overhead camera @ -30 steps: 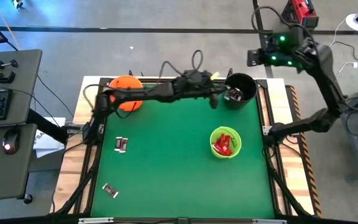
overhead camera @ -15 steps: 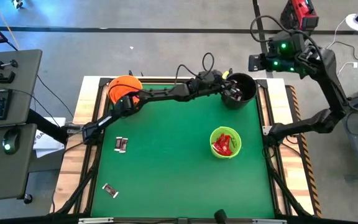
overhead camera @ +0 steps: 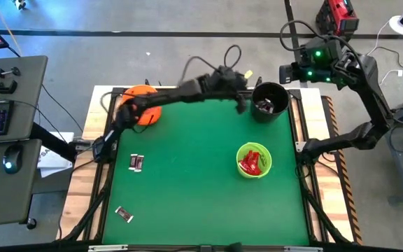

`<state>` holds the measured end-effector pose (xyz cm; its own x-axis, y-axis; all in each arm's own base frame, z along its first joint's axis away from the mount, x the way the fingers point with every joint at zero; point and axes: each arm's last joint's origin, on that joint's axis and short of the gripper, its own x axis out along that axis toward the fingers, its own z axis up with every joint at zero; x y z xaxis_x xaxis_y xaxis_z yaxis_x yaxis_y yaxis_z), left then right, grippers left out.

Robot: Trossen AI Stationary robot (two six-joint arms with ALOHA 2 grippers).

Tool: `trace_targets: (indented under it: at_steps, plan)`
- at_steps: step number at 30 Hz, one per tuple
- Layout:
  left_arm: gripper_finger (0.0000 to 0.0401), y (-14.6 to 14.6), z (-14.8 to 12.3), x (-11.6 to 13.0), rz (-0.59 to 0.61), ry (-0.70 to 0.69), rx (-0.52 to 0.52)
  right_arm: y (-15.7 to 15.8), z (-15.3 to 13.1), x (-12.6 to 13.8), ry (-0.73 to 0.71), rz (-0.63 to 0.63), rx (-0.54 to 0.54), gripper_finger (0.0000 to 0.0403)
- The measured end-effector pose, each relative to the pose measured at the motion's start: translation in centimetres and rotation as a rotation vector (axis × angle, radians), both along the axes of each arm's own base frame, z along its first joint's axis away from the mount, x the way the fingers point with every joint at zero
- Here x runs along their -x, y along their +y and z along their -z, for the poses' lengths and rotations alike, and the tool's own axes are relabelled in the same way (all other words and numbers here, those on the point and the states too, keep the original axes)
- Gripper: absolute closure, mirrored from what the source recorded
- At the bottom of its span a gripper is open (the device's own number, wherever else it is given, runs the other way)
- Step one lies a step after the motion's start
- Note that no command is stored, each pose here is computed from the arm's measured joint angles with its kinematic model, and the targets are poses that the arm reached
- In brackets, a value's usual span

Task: Sort candy by brand, put in halloween buckets
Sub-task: Put the brown chocolate bar into the black bucket

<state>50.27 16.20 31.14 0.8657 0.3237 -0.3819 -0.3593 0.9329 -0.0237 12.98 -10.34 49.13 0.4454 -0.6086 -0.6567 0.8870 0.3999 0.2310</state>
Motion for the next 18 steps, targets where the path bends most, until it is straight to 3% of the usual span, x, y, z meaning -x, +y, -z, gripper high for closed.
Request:
trace_targets:
  at_steps: [5, 9, 14, 18]
  plan:
    - [0.0198, -1.9, -2.0, 5.7, 0.02, 0.395, 0.188, 0.0, 0.1, 0.1, 0.045, -0.031, 0.016, 0.0403]
    - [0.0197, -5.8, -1.6, 9.1, -0.048, 0.662, 0.288, 0.2, 0.3, 0.3, 0.091, -0.048, 0.009, 0.0403]
    - [0.0197, -12.3, 1.6, 12.3, -0.158, 0.786, 0.213, 0.2, 0.4, 0.4, 0.119, -0.045, 0.014, 0.0403]
    - [0.0197, -17.2, 6.5, 16.5, -0.202, 0.859, 0.343, 0.2, 0.4, 0.4, 0.125, -0.047, 0.018, 0.0403]
